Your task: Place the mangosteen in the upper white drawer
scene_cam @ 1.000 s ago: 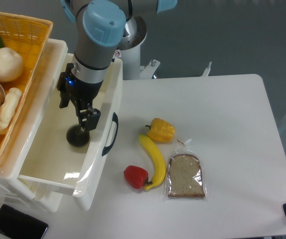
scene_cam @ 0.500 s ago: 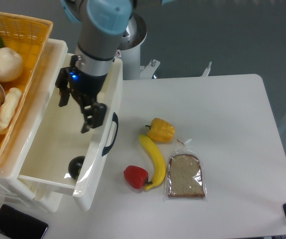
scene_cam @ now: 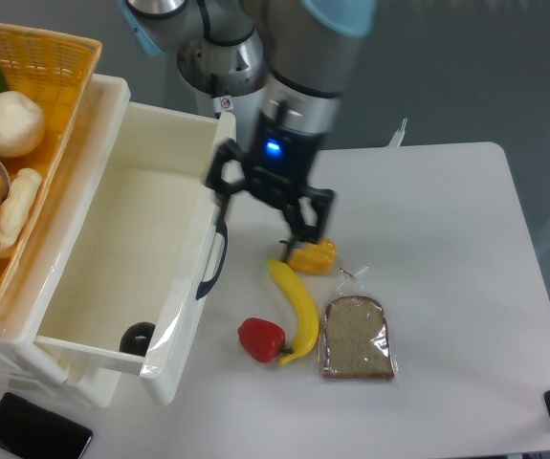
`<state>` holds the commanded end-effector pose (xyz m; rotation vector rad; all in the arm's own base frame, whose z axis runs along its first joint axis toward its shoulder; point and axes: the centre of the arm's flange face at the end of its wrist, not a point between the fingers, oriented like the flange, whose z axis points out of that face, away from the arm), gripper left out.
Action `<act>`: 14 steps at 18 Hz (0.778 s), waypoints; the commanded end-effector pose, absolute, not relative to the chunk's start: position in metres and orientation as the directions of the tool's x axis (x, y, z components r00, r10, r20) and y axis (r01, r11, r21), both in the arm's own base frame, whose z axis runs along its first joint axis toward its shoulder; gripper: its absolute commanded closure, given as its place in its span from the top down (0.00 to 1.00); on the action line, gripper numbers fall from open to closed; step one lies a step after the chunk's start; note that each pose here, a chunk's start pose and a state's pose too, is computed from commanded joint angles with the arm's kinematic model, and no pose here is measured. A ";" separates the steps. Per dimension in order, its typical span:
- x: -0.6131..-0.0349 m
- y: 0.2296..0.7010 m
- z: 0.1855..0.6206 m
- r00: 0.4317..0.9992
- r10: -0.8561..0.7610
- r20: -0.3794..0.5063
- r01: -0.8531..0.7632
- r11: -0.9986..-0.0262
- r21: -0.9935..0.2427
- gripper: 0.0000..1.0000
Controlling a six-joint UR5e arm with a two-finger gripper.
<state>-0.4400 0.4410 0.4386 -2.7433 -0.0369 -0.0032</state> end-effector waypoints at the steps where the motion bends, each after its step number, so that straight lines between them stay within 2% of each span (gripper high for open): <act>1: -0.458 0.434 0.424 1.000 0.030 -0.001 0.027 -0.931 -0.365 1.00; 6: -0.531 0.387 0.353 0.993 -0.111 -0.032 -0.115 -0.969 -0.217 1.00; 9: -0.551 0.380 0.323 0.969 -0.244 -0.030 -0.246 -0.954 -0.170 1.00; 11: -0.560 0.373 0.306 0.942 -0.335 -0.028 -0.336 -0.938 -0.086 1.00; 14: -0.572 0.373 0.286 0.919 -0.394 -0.025 -0.394 -0.919 -0.024 1.00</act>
